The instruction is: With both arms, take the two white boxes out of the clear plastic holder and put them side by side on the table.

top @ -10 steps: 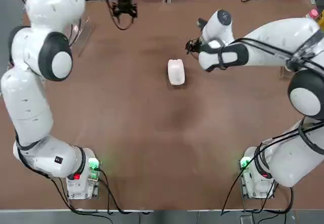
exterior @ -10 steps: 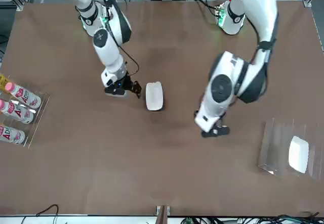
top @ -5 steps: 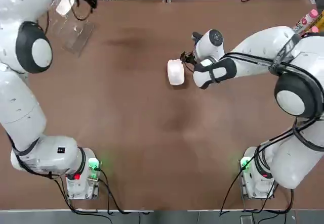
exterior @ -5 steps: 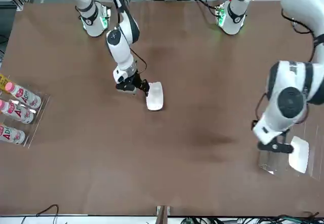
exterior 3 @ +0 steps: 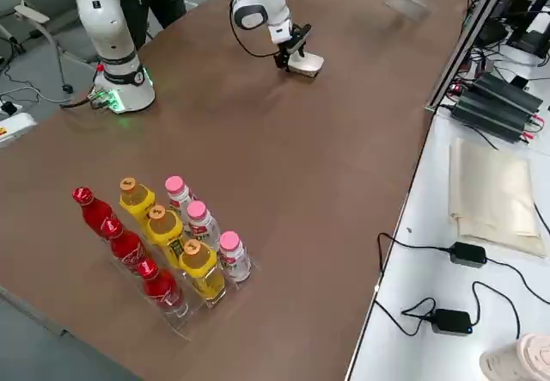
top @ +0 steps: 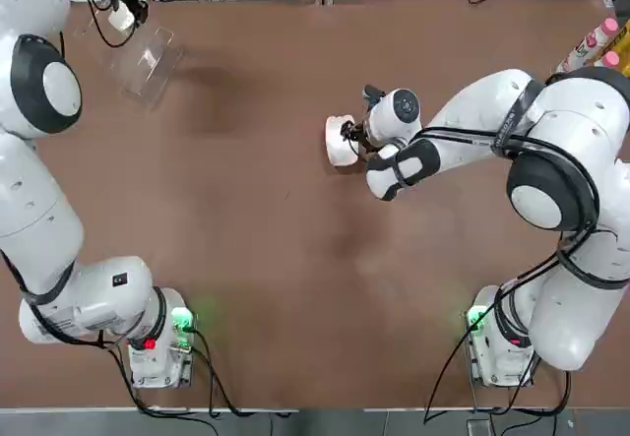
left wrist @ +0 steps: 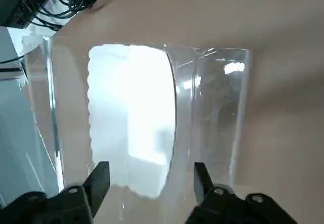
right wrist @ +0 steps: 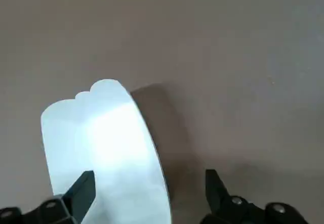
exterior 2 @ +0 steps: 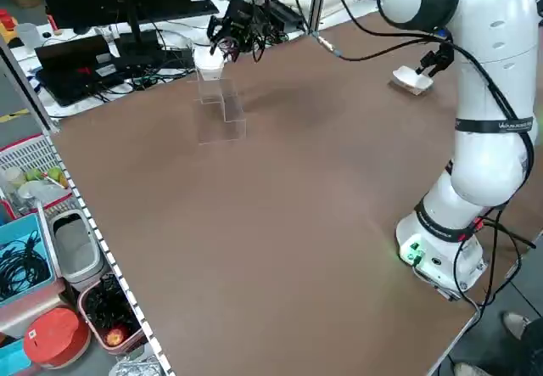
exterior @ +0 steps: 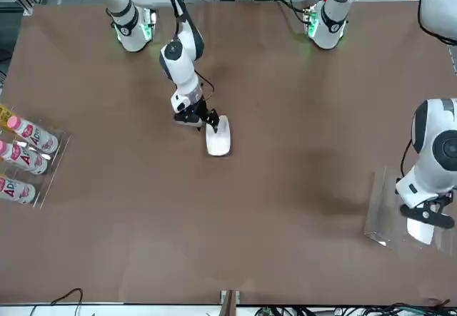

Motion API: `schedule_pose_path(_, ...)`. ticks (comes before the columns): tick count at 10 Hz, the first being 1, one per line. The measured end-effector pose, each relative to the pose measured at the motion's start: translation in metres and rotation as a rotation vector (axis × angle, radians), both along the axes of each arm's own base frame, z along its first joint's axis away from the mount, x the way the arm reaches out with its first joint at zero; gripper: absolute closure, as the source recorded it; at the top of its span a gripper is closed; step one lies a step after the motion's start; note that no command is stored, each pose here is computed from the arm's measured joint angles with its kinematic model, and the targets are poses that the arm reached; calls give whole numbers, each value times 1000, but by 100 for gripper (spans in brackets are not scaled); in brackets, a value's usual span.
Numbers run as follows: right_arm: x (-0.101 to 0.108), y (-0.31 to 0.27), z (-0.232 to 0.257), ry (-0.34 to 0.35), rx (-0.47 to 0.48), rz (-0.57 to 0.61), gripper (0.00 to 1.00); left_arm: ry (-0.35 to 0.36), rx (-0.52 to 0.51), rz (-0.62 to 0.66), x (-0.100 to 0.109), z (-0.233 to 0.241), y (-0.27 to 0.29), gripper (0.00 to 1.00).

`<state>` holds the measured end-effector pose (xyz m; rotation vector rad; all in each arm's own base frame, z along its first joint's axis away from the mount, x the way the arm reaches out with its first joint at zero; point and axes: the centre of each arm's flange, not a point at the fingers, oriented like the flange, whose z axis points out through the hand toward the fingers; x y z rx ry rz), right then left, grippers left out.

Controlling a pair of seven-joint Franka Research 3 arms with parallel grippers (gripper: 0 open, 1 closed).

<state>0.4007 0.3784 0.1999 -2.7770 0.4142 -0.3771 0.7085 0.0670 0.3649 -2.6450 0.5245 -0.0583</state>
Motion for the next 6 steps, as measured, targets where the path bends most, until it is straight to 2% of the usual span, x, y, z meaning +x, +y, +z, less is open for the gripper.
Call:
schedule_pose_path(3, 0, -1, -4, -10, 2, -2, 14, 14, -13, -27, 3, -22, 0, 33)
schedule_pose_path(4, 0, -1, -4, -10, 2, -2, 33, 16, -13, -34, 4, -22, -2, 41)
schedule_pose_path(5, 1, -1, -5, -9, 1, -2, 36, 18, -12, -39, 4, -22, -2, 47)
schedule_pose_path(6, 0, -2, -7, -6, -3, -3, 37, 21, -10, -46, 3, -22, 0, 65)
